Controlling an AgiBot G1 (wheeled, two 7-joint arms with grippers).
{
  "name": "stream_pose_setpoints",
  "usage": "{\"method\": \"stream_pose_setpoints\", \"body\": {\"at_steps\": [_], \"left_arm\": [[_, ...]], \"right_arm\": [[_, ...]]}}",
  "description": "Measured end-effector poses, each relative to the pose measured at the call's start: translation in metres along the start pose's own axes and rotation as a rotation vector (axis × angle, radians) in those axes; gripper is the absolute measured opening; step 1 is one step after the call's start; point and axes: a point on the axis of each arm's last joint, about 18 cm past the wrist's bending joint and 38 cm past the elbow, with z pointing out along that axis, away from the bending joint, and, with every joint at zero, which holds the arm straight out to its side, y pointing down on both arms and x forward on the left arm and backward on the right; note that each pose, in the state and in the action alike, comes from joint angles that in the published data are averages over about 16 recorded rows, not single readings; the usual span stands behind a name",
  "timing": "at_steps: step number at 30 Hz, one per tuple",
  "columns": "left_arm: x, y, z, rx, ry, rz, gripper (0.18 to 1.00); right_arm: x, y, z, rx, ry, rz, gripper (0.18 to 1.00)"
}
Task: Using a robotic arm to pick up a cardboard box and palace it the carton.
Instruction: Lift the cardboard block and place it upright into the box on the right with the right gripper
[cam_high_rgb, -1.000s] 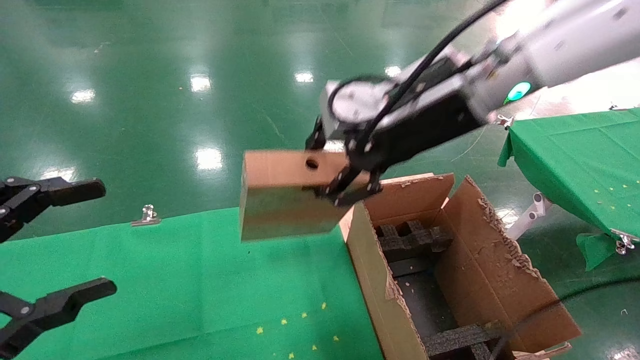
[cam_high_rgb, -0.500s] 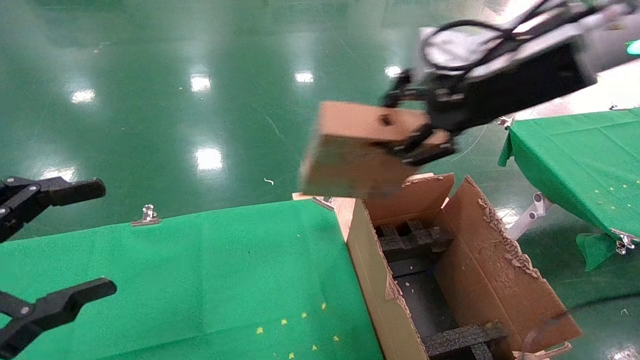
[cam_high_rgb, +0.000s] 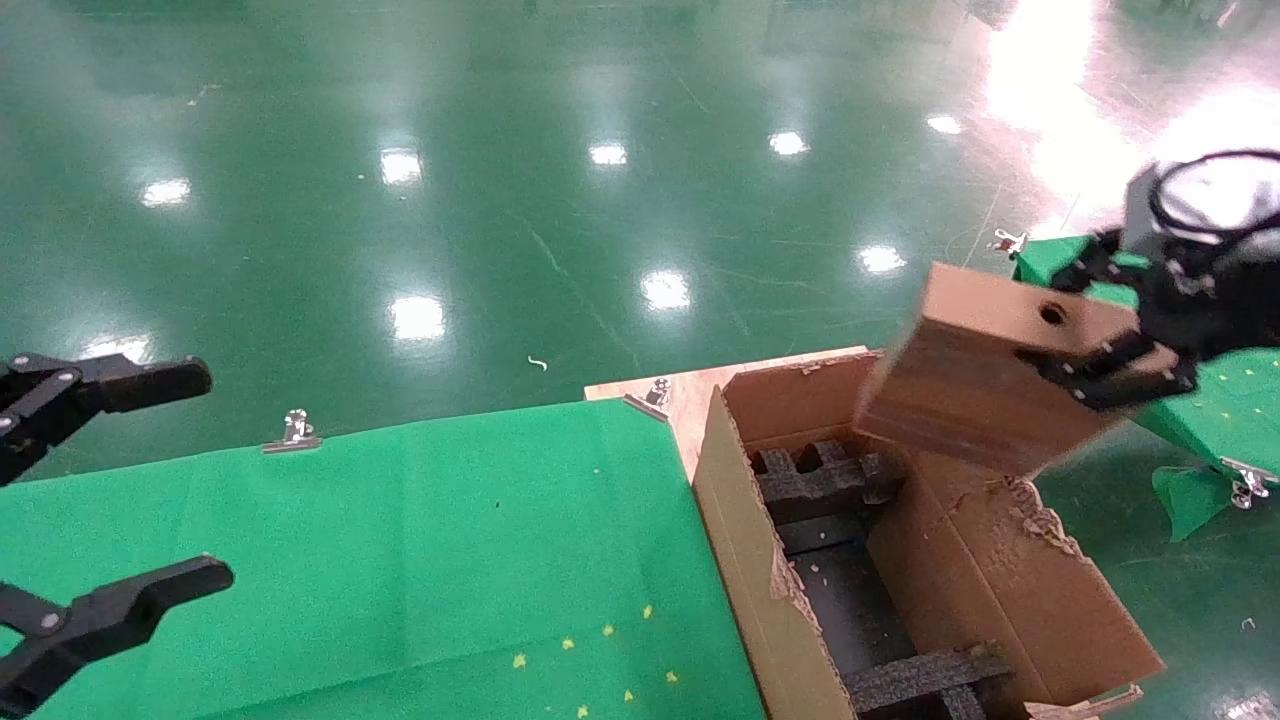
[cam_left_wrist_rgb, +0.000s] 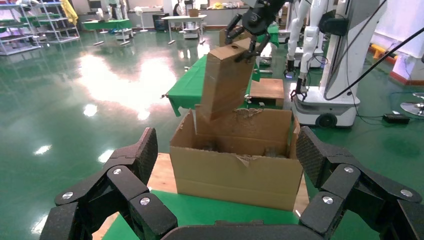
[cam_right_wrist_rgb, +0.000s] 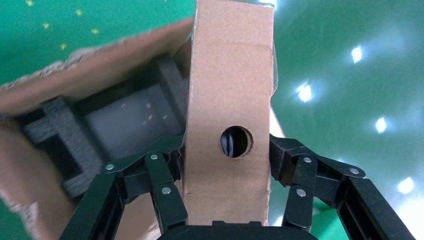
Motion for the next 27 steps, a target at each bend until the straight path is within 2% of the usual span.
{"method": "stream_pose_setpoints", "body": {"at_steps": [7, 17, 22, 27], "left_arm": [[0.0, 0.0, 0.0, 0.0, 0.0, 0.0, 1.001], [0.0, 0.0, 0.0, 0.0, -0.001, 0.0, 1.001], [0.0, 0.0, 0.0, 0.0, -0.001, 0.0, 1.001], [0.0, 0.0, 0.0, 0.0, -0.001, 0.0, 1.001]], "right_arm": [[-0.015, 0.028, -0.001, -0.02, -0.002, 0.101, 0.372], [-0.017, 0.037, 0.004, -0.015, 0.012, 0.185, 0.362], [-0.017, 0.043, 0.013, -0.023, 0.042, 0.304, 0.357], [-0.022, 0.054, 0.026, -0.047, 0.086, 0.483, 0.353]]}}
